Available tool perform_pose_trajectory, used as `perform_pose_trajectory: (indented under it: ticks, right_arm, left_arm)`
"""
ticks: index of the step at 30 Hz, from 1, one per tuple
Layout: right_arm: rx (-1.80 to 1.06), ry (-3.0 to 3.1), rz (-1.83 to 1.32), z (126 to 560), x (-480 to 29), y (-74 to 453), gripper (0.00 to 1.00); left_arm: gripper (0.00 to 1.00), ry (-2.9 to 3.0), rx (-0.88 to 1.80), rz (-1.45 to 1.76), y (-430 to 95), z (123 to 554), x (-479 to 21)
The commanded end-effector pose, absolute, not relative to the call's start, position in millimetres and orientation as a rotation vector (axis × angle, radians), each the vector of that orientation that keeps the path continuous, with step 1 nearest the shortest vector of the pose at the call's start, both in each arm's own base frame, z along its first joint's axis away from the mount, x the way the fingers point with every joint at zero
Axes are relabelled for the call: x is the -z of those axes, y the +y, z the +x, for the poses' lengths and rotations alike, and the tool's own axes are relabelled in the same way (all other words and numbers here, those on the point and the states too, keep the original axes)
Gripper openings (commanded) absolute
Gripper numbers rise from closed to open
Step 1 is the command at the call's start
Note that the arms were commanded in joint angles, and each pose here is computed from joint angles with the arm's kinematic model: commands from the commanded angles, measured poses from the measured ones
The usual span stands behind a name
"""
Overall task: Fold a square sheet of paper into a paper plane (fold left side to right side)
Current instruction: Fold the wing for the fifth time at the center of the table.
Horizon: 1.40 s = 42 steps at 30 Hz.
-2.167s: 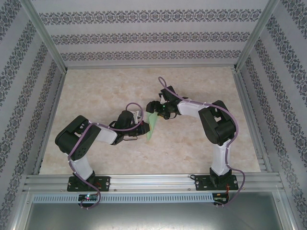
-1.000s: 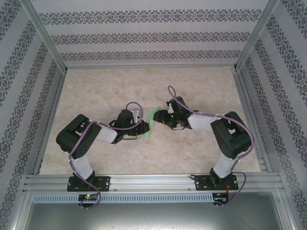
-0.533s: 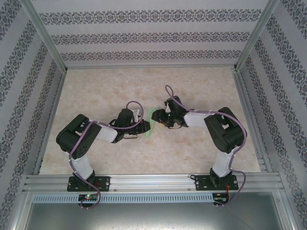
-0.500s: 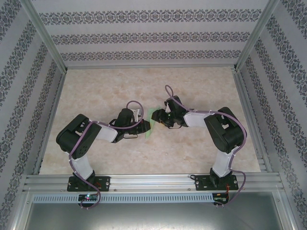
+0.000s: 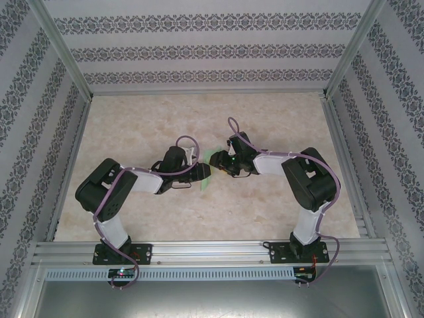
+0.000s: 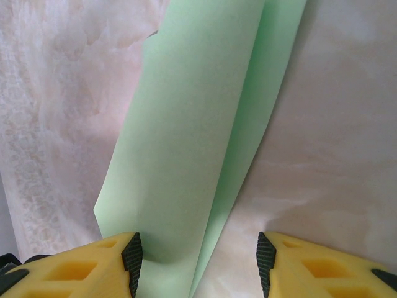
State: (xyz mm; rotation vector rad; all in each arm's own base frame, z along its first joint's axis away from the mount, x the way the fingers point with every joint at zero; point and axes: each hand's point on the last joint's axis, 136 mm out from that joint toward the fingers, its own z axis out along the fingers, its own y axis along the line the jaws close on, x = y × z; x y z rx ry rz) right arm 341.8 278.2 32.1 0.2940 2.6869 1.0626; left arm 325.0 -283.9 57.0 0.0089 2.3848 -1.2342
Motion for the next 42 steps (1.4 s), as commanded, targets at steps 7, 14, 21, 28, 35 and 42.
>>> perform_pose_trajectory:
  ticks: [7, 14, 21, 28, 35, 42]
  right_arm:
    - [-1.037, 2.735, 0.301, 339, -17, 280, 0.54]
    - [-1.118, 2.598, 0.279, 359, -54, 271, 0.6]
    - [-1.188, 2.517, 0.323, 382, -71, 267, 0.68]
    - [-1.249, 2.507, 0.335, 399, -69, 282, 0.69]
    - [-1.224, 2.55, 0.356, 398, -57, 283, 0.69]
    - [-1.213, 2.573, 0.349, 402, -51, 287, 0.69]
  left_arm:
    - [0.25, 2.416, 1.17, 0.0, -276, 333, -42]
    - [0.07, 2.412, 1.153, 0.007, -275, 334, -46]
    - [0.04, 2.39, 1.148, 0.024, -275, 336, -59]
    - [0.04, 2.383, 1.155, 0.02, -276, 339, -63]
    - [0.04, 2.381, 1.162, 0.018, -278, 340, -63]
    - [0.04, 2.382, 1.169, 0.013, -279, 340, -62]
